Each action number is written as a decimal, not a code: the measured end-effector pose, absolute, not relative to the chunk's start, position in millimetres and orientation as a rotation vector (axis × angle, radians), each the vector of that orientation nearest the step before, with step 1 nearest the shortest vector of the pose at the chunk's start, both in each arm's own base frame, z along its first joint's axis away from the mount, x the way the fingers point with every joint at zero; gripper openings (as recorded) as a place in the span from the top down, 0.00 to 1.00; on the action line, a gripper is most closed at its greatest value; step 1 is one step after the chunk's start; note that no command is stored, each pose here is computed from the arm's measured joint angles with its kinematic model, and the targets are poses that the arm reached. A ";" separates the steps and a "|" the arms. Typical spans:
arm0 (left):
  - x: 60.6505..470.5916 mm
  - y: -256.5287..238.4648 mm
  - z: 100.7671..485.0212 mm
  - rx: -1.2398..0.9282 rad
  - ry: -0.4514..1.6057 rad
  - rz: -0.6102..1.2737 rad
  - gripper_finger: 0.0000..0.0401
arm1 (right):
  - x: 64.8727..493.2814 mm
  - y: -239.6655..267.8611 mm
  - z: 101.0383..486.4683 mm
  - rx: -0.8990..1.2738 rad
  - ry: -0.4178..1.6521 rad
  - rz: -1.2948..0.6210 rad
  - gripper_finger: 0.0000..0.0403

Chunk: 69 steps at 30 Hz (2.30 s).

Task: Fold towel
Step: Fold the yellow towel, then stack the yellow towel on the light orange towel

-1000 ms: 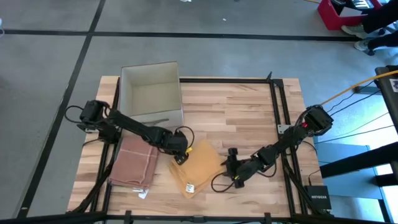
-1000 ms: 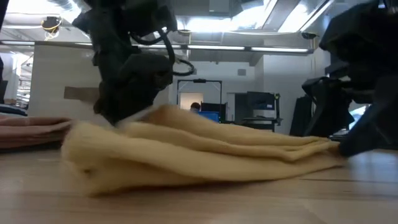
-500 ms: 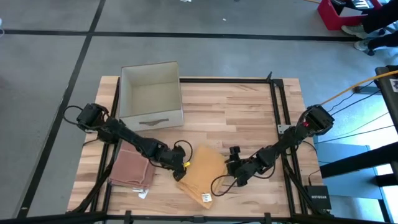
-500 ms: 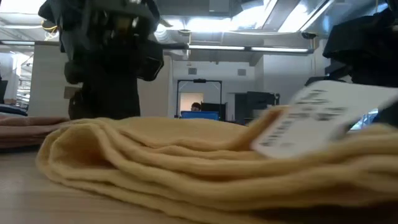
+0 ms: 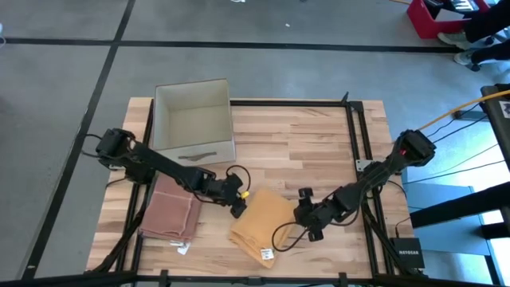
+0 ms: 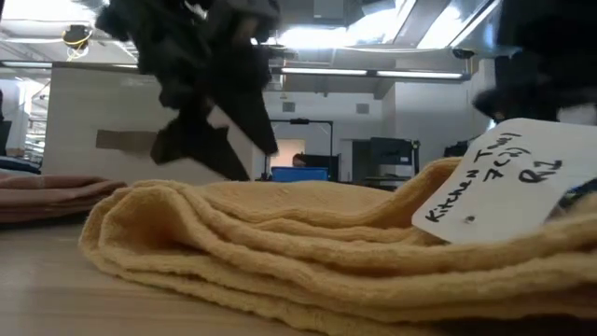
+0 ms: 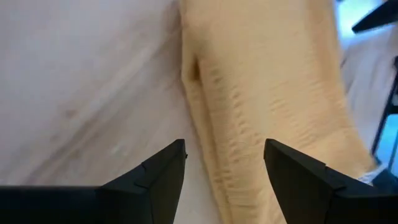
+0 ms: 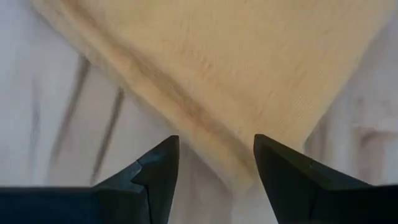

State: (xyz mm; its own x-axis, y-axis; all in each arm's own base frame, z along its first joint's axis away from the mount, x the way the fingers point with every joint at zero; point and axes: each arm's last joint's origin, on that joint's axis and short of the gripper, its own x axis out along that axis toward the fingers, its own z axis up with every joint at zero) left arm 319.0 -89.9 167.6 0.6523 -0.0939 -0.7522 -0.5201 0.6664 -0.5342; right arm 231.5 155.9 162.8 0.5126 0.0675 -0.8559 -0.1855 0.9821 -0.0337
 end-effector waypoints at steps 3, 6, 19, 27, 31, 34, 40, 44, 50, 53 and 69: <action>325.0 -88.2 150.4 -0.834 0.888 0.275 0.48 | 225.4 155.3 145.9 -0.105 1.001 0.161 0.48; 329.5 -89.2 134.8 -0.857 0.927 0.268 0.48 | 222.3 153.4 138.0 -0.077 0.991 0.174 0.48; 340.0 -97.5 125.7 -0.866 0.918 0.092 0.48 | 227.6 151.6 121.7 -0.099 0.961 0.152 0.48; 335.1 -94.8 147.4 -0.868 0.924 -0.002 0.48 | 228.6 152.8 121.0 -0.090 0.961 0.167 0.48; 329.9 -92.1 173.5 -0.827 0.834 0.003 0.48 | 228.5 152.8 121.0 -0.090 0.961 0.167 0.48; 328.4 -95.0 182.1 -0.800 0.782 -0.004 0.48 | 228.6 152.9 121.0 -0.088 0.961 0.168 0.48; 340.0 -98.3 178.4 -0.828 0.706 -0.082 0.48 | 228.6 153.0 121.0 -0.083 0.961 0.167 0.48; 344.1 -96.0 162.7 -0.889 0.779 -0.094 0.48 | 228.6 152.9 121.0 -0.081 0.962 0.168 0.48; 349.7 -92.0 160.3 -0.934 0.781 -0.170 0.48 | 228.7 152.8 121.0 -0.092 0.959 0.164 0.48; 349.9 -90.0 158.9 -0.885 0.762 -0.137 0.48 | 228.7 152.4 120.9 -0.102 0.955 0.157 0.48; 352.0 -86.8 159.6 -0.792 0.660 -0.005 0.48 | 228.8 152.0 120.8 -0.107 0.948 0.139 0.48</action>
